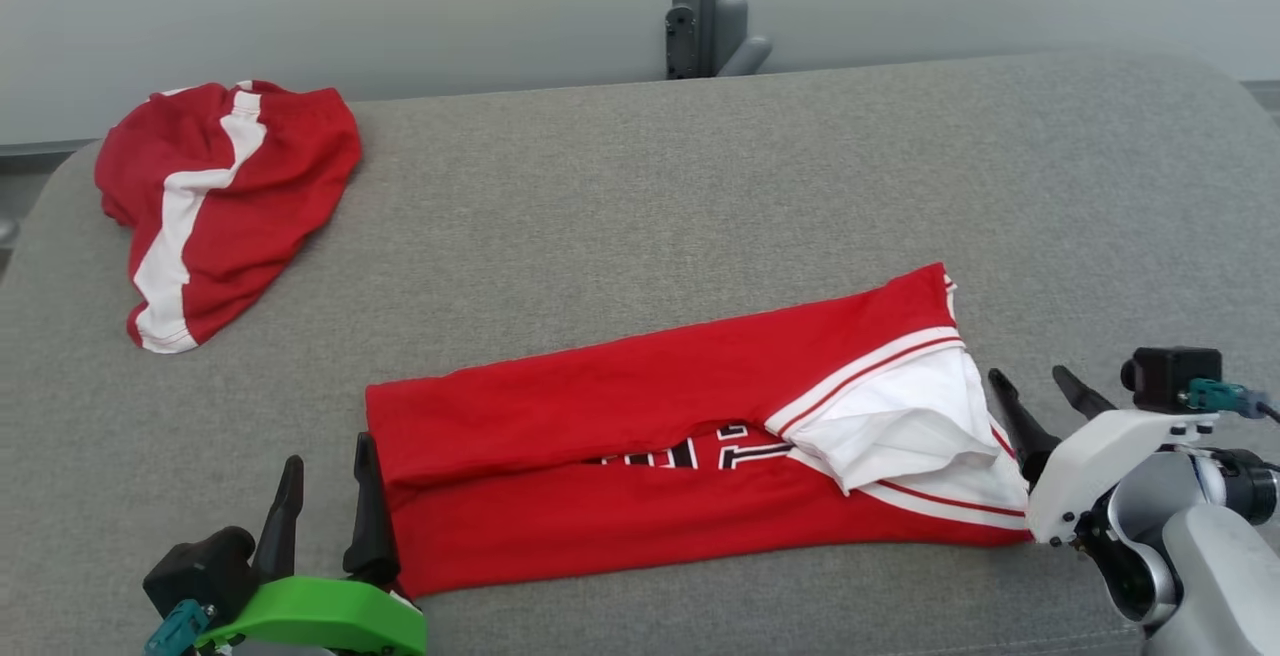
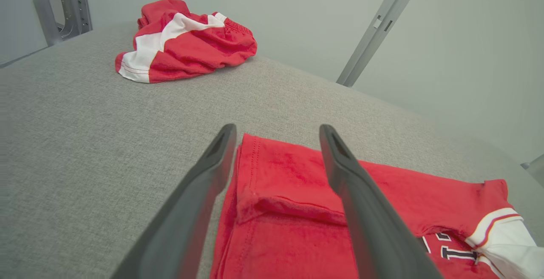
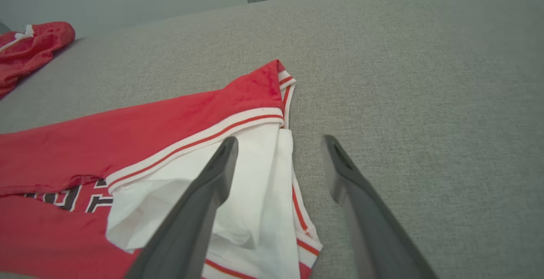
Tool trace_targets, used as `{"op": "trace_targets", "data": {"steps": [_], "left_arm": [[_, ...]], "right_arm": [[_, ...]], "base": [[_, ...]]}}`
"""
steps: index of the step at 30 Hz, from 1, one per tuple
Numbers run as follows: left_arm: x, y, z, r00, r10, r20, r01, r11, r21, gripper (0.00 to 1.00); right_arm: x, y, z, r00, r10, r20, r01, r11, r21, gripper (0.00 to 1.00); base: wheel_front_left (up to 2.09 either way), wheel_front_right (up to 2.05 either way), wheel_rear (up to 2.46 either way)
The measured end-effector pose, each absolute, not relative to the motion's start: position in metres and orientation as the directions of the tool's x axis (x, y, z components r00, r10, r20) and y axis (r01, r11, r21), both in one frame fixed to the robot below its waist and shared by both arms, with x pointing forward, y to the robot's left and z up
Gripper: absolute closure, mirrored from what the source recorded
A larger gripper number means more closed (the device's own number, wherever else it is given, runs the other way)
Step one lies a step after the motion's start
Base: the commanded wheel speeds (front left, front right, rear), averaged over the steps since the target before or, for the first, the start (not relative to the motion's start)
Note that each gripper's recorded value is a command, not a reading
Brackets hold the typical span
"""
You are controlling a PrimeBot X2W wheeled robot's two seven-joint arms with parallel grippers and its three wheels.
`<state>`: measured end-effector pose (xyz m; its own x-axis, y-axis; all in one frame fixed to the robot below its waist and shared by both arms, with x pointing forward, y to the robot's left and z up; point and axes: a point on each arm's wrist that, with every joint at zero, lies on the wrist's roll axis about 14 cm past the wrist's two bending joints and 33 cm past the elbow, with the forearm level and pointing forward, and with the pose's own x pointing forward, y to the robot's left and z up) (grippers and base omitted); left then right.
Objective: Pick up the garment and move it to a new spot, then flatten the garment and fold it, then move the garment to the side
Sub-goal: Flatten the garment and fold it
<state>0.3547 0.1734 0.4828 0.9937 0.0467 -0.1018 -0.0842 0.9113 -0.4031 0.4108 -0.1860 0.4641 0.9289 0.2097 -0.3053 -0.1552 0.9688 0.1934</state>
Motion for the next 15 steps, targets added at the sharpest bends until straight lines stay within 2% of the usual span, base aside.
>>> {"op": "trace_targets", "data": {"steps": [4,8,15], "left_arm": [[0.349,0.181,0.486,0.993,0.074,-0.093,-0.105,0.91,-0.401,0.0],[0.338,0.196,0.49,0.989,0.121,-0.083,-0.144,0.905,-0.401,0.0],[0.33,0.208,0.49,0.983,0.161,-0.084,-0.182,0.898,-0.401,0.0]], "right_arm": [[0.419,-0.176,0.452,0.909,0.221,-0.354,-0.163,0.969,0.188,0.0],[0.424,-0.166,0.425,0.862,0.222,-0.456,-0.152,0.971,0.184,0.0],[0.436,-0.164,0.41,0.825,0.205,-0.527,-0.137,0.977,0.165,0.0]], "base": [[0.0,0.0,0.0],[0.0,0.0,0.0],[0.0,0.0,0.0]]}}
